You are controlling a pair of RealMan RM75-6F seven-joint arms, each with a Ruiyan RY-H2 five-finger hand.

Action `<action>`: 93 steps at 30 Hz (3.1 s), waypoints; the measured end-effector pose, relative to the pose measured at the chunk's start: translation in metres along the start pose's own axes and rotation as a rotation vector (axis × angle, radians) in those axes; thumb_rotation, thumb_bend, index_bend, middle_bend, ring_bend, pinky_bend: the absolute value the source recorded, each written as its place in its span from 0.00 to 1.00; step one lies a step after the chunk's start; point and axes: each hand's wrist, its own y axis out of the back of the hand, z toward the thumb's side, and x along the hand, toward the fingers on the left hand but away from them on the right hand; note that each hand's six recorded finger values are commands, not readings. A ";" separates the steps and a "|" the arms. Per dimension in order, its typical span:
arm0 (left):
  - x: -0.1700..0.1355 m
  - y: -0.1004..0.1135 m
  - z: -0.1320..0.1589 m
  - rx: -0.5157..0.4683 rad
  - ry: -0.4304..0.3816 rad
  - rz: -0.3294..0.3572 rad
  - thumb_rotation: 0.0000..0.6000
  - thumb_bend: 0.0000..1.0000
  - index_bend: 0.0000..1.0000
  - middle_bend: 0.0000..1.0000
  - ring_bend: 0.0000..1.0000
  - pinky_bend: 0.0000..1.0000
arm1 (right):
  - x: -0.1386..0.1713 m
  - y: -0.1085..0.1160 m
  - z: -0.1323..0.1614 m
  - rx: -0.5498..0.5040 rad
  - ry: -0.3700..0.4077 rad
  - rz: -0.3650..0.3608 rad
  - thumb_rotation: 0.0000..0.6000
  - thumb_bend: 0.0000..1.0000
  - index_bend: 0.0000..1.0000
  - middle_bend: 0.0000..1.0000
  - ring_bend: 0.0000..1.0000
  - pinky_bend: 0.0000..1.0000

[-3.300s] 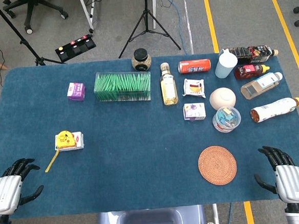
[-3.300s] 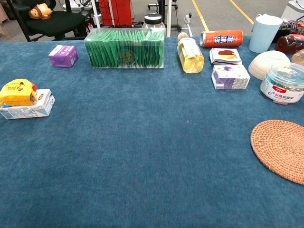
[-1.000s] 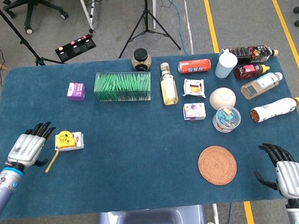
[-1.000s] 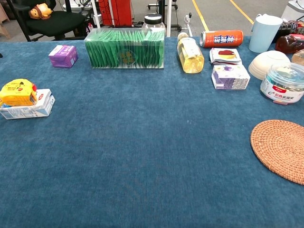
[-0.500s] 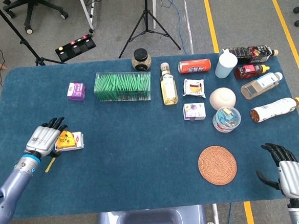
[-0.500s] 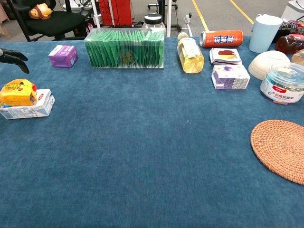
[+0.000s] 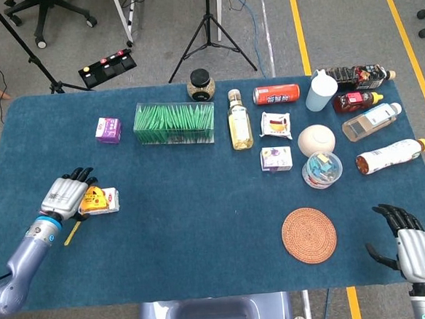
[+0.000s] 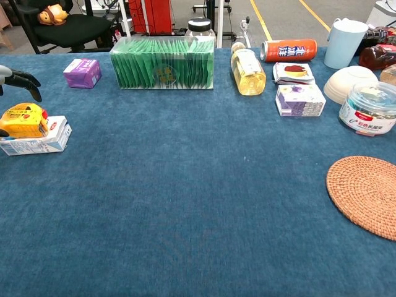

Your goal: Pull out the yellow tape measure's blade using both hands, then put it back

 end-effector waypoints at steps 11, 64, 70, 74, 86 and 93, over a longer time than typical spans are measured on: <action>0.013 -0.002 0.007 -0.012 -0.020 0.015 1.00 0.23 0.27 0.15 0.13 0.28 | 0.001 0.000 -0.003 0.008 -0.020 0.004 0.98 0.28 0.20 0.19 0.16 0.19; 0.001 0.103 0.124 0.081 -0.445 0.161 1.00 0.33 0.54 0.42 0.41 0.59 | -0.034 -0.026 0.098 -0.560 0.192 0.116 0.98 0.29 0.10 0.18 0.16 0.22; 0.005 0.113 0.143 0.063 -0.470 0.153 1.00 0.33 0.55 0.43 0.42 0.59 | -0.047 -0.034 0.120 -0.646 0.214 0.150 0.98 0.29 0.07 0.16 0.16 0.22; 0.006 0.121 0.152 0.048 -0.479 0.151 1.00 0.33 0.55 0.43 0.42 0.59 | -0.059 -0.039 0.135 -0.720 0.217 0.162 0.98 0.29 0.06 0.15 0.15 0.22; 0.010 0.145 0.177 0.057 -0.488 0.159 1.00 0.33 0.56 0.44 0.43 0.59 | -0.090 -0.056 0.171 -0.821 0.237 0.169 0.98 0.29 0.00 0.10 0.11 0.19; 0.013 0.155 0.197 0.062 -0.492 0.149 1.00 0.33 0.56 0.44 0.43 0.59 | -0.102 -0.066 0.187 -0.803 0.231 0.142 0.98 0.29 0.00 0.07 0.09 0.17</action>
